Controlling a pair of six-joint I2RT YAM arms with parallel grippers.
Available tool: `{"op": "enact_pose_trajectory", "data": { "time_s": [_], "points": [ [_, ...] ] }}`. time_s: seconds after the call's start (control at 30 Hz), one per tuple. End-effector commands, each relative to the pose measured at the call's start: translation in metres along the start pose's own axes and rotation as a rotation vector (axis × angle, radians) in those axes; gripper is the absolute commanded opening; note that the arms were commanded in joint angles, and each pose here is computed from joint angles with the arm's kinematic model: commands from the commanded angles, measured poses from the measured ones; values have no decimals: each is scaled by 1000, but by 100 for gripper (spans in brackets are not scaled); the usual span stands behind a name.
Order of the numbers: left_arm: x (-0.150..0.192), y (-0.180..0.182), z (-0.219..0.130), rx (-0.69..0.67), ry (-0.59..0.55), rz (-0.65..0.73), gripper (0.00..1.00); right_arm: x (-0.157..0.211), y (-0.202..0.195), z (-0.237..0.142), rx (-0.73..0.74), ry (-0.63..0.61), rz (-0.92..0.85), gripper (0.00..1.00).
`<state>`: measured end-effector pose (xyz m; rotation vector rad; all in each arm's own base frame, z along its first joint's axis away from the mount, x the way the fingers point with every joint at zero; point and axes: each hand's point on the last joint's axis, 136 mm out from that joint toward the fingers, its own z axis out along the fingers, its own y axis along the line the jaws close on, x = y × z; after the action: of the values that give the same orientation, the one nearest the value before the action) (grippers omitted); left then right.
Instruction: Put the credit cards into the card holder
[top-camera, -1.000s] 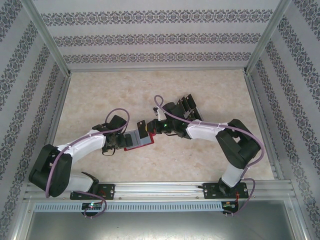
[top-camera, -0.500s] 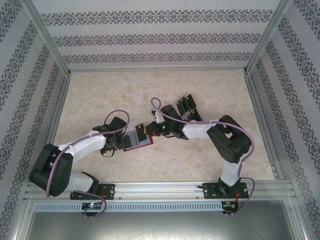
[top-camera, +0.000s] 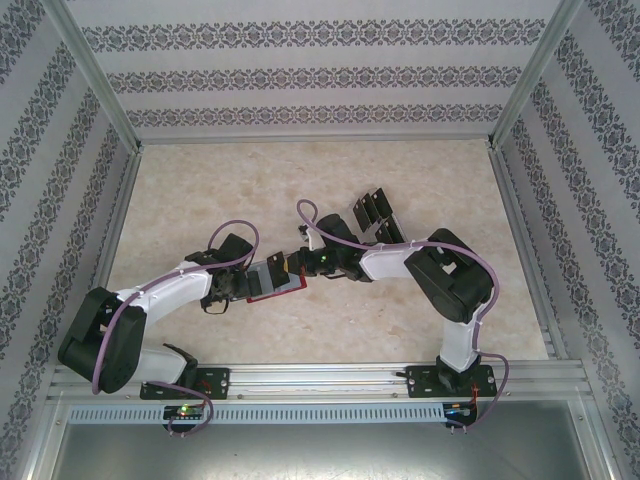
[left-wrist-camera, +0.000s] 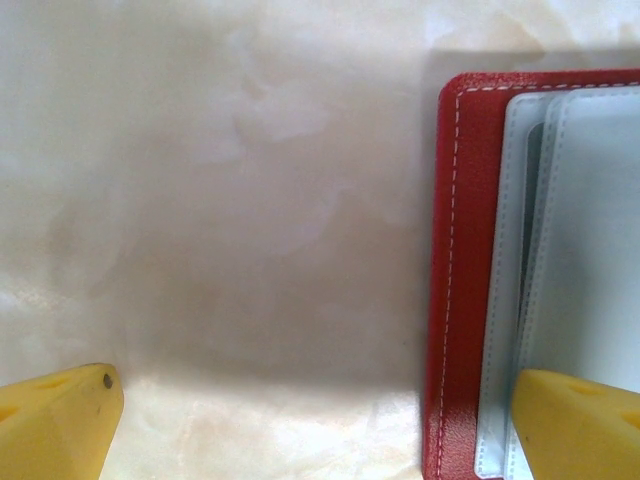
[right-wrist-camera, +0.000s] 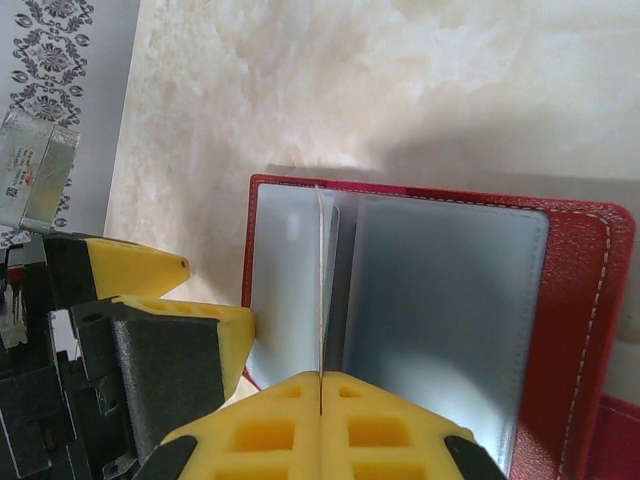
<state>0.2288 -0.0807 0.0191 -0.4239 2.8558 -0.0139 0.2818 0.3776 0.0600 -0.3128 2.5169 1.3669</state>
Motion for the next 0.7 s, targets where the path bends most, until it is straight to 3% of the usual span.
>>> {"op": "enact_pose_trajectory", "data": {
  "time_s": [0.0,0.67],
  "points": [
    [15,18,6,-79,30,13,100,2,-7,1,-9,-3,13,0],
    [17,19,9,-87,42,20,100,7,-18,3,-16,14,41,0]
  ]
}}
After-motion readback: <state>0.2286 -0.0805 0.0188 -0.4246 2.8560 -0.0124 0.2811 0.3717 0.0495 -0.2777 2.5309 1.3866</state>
